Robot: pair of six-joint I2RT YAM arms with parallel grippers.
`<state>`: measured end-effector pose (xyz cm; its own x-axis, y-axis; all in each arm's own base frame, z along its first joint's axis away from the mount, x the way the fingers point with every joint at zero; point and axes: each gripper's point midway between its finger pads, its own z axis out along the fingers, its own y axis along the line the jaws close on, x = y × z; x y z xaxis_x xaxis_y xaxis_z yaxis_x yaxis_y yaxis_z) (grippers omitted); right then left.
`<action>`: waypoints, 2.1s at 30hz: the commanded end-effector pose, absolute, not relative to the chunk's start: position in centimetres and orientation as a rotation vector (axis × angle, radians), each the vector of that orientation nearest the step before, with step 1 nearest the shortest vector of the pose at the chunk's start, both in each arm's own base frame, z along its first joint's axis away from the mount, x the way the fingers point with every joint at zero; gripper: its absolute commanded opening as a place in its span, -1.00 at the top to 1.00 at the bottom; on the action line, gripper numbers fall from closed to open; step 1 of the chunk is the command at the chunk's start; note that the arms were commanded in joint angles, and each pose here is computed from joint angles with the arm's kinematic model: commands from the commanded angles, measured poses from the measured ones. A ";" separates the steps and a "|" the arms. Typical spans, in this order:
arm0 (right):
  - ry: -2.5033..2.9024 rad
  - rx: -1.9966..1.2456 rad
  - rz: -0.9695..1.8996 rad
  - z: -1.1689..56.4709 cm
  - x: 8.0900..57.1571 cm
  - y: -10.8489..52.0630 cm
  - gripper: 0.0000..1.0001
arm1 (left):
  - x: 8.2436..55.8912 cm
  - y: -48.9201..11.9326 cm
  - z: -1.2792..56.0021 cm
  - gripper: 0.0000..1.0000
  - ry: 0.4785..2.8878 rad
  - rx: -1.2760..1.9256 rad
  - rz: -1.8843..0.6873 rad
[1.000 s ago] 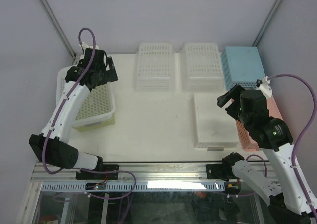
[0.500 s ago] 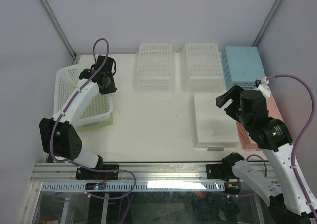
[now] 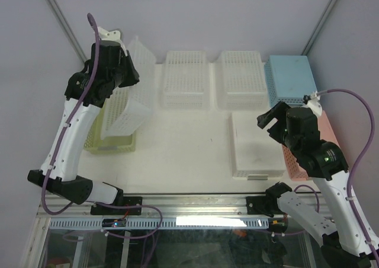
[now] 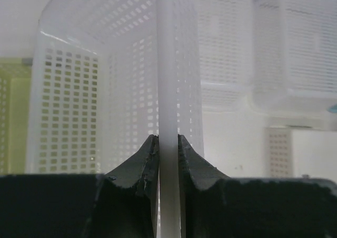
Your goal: Turn the large container upside down
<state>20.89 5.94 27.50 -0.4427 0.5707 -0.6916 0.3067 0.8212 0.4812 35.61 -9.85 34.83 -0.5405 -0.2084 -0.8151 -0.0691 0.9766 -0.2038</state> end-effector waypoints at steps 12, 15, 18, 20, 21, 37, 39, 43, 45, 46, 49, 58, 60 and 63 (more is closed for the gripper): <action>1.929 0.669 0.316 30.9 20.6 3.9 -0.64 | 25.4 -25.6 44.7 1.00 1.801 0.089 -1.383; 1.937 0.670 0.317 30.7 20.6 4.0 -0.64 | 24.0 -27.0 44.3 1.00 1.718 0.061 -1.616; 1.944 0.667 0.321 30.6 20.7 4.1 -0.64 | 23.0 -27.4 42.8 1.00 1.690 -0.006 -1.780; 1.948 0.663 0.323 30.6 20.9 4.3 -0.64 | 22.9 -27.5 41.8 1.00 1.676 -0.055 -1.839; 1.951 0.663 0.324 30.5 21.0 4.4 -0.64 | 23.0 -27.4 41.2 1.00 1.676 -0.091 -1.850; 1.969 0.671 0.326 29.9 21.5 4.8 -0.64 | 25.5 -24.5 28.0 1.00 1.798 -0.592 -1.699; 1.971 0.671 0.325 29.8 21.8 4.9 -0.64 | 25.6 -23.7 26.7 1.00 1.823 -0.615 -1.614; 1.986 0.660 0.344 29.7 22.4 5.6 -0.64 | 25.9 -22.0 24.7 0.20 1.884 -0.620 -1.410; 1.995 0.657 0.349 29.5 22.7 5.9 -0.64 | 25.8 -21.3 23.6 -0.34 1.917 -0.610 -1.324; 1.999 0.656 0.350 29.4 22.7 6.0 -0.64 | 25.7 -20.9 23.0 -0.63 1.933 -0.615 -1.284; 2.005 0.656 0.358 29.2 22.9 6.2 -0.64 | 25.5 -20.0 21.2 -0.93 2.000 -0.597 -1.168; 2.013 0.654 0.377 28.9 22.9 6.6 -0.63 | 25.2 -17.9 16.1 -0.98 2.225 -0.575 -0.834; 2.014 0.658 0.378 28.8 22.9 6.6 -0.63 | 25.3 -17.5 15.6 -0.98 2.251 -0.552 -0.767; 2.017 0.660 0.384 28.6 22.8 6.6 -0.63 | 25.6 -17.4 16.3 -0.98 2.246 -0.504 -0.731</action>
